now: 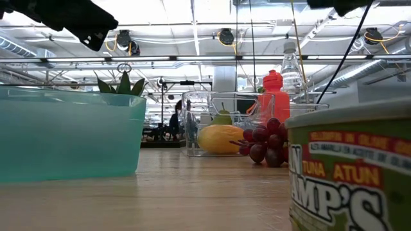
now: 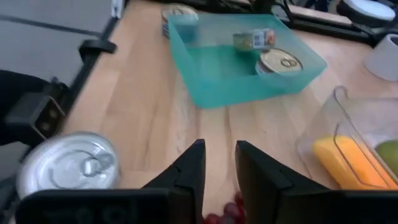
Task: Pick & Place Food Item
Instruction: Put the red grapes into the bottom transparent bin
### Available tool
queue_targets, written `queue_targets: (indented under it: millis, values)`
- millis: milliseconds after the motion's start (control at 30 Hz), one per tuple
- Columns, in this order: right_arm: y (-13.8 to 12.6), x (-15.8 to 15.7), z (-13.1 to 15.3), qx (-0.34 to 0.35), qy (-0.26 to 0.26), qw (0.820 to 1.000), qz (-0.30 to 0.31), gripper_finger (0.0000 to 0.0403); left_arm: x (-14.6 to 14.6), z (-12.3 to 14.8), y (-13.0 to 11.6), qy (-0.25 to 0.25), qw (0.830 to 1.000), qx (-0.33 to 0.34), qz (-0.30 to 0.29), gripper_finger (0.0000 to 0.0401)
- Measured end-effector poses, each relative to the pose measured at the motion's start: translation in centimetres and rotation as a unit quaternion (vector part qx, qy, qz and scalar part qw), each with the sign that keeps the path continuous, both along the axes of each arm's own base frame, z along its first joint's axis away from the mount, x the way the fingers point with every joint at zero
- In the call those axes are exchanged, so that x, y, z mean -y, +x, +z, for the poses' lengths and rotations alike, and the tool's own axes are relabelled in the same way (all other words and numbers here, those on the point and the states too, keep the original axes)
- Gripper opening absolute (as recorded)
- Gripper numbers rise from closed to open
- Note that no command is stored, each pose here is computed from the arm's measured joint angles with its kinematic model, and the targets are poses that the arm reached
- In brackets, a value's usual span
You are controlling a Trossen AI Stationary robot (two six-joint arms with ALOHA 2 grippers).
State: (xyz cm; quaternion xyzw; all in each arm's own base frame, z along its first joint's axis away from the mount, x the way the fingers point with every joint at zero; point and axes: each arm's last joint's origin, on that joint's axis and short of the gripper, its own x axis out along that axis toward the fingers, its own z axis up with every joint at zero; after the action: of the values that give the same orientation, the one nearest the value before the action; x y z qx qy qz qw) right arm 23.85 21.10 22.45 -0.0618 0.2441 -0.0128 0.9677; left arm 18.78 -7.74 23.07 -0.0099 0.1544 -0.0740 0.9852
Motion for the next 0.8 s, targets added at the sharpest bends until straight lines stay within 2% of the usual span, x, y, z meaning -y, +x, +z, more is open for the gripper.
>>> queue_targets:
  millis: [100, 233, 333, 400, 500, 600, 667, 800]
  values:
    - [-0.1, -0.3, -0.1, 0.016, 0.017, 1.000, 0.002, 0.0097, 0.1, -0.2, 0.1, -0.015, 1.000, -0.008, -0.003, 0.0051]
    - [-0.5, -0.4, -1.3, 0.045, 0.024, 0.998, 0.033, 0.0140, 0.9, -0.4, 0.1, -0.017, 0.999, -0.015, -0.041, 0.0051]
    - [-1.0, -0.6, -2.0, 0.085, 0.053, 0.990, 0.098, 0.0175, 1.3, -0.5, 0.2, -0.005, 0.998, -0.006, -0.054, 0.0051]
    - [-1.6, -0.7, -2.3, 0.124, 0.085, 0.972, 0.181, 0.0195, 1.5, -0.3, 0.3, 0.000, 0.998, 0.010, -0.062, 0.0051]
    - [-2.6, -0.4, -2.0, 0.206, 0.141, 0.922, 0.297, 0.0214, 1.7, -0.2, 0.4, 0.006, 0.997, 0.017, -0.071, 0.0051]
    - [-3.8, 0.3, -1.6, 0.280, 0.173, 0.876, 0.352, 0.0221, 1.6, -0.2, 0.4, 0.005, 0.997, 0.017, -0.069, 0.0051]
    - [-4.2, 0.6, -1.7, 0.298, 0.176, 0.869, 0.354, 0.0220, 1.6, -0.3, 0.4, 0.005, 0.997, 0.016, -0.070, 0.0051]
    - [-4.1, 0.8, -2.0, 0.291, 0.169, 0.882, 0.331, 0.0213, 1.6, -0.3, 0.4, 0.006, 0.997, 0.016, -0.070, 0.0051]
